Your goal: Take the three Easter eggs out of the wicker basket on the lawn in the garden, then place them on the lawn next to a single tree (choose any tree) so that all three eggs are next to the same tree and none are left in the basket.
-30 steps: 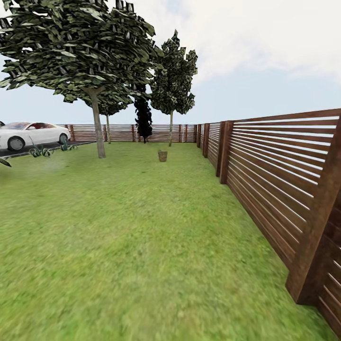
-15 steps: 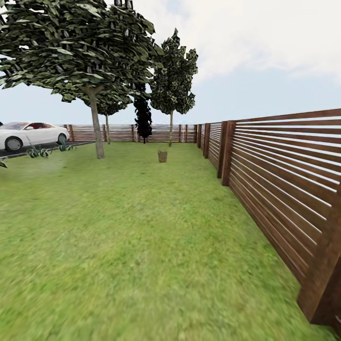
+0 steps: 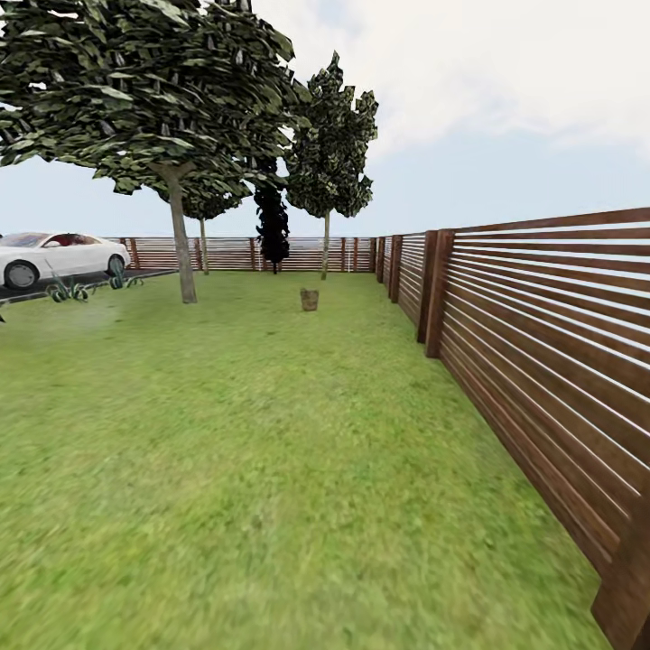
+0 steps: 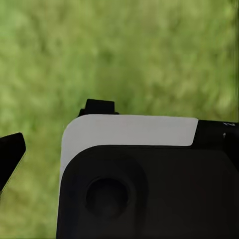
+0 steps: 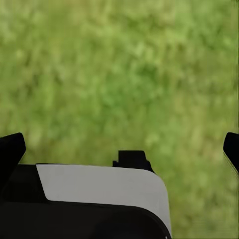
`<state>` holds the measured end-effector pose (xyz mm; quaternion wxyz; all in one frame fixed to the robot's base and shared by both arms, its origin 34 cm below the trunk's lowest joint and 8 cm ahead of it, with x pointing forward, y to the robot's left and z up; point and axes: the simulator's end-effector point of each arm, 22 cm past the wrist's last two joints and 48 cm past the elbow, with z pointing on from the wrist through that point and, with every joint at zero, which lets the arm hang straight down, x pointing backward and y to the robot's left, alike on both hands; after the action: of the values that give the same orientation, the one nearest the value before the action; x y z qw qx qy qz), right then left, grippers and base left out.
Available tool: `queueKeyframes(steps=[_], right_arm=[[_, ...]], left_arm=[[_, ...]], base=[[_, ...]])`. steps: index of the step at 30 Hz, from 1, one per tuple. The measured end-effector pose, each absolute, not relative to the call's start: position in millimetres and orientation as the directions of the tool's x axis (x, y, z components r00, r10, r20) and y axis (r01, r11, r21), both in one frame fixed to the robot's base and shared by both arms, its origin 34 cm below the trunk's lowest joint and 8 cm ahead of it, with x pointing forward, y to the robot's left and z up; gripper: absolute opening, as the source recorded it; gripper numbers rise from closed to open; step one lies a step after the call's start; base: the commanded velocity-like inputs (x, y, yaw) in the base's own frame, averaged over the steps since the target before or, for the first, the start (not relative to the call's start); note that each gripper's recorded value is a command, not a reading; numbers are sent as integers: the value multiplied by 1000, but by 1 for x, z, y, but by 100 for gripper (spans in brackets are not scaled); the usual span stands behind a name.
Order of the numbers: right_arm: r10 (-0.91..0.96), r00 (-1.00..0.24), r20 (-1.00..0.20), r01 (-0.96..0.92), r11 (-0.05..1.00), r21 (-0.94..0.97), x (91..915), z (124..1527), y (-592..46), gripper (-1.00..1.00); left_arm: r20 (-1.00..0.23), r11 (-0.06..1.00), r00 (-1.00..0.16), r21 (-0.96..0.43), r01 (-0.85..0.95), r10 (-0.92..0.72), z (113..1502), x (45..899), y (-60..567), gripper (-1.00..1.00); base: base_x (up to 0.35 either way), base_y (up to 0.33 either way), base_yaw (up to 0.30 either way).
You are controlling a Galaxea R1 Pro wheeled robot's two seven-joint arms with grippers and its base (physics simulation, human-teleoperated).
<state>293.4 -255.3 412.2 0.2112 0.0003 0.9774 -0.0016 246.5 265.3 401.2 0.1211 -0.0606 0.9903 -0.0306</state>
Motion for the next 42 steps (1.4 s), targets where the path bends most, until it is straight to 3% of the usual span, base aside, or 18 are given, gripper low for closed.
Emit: queueKeyframes(steps=[42], right_arm=[[0, -911, -413, 1, 1000, -3, 293, 412, -255, 100]], left_arm=[[-235, 991, -963, -75, -114, -129, 401, 246, 265, 100]], base=[[327, 0, 0]])
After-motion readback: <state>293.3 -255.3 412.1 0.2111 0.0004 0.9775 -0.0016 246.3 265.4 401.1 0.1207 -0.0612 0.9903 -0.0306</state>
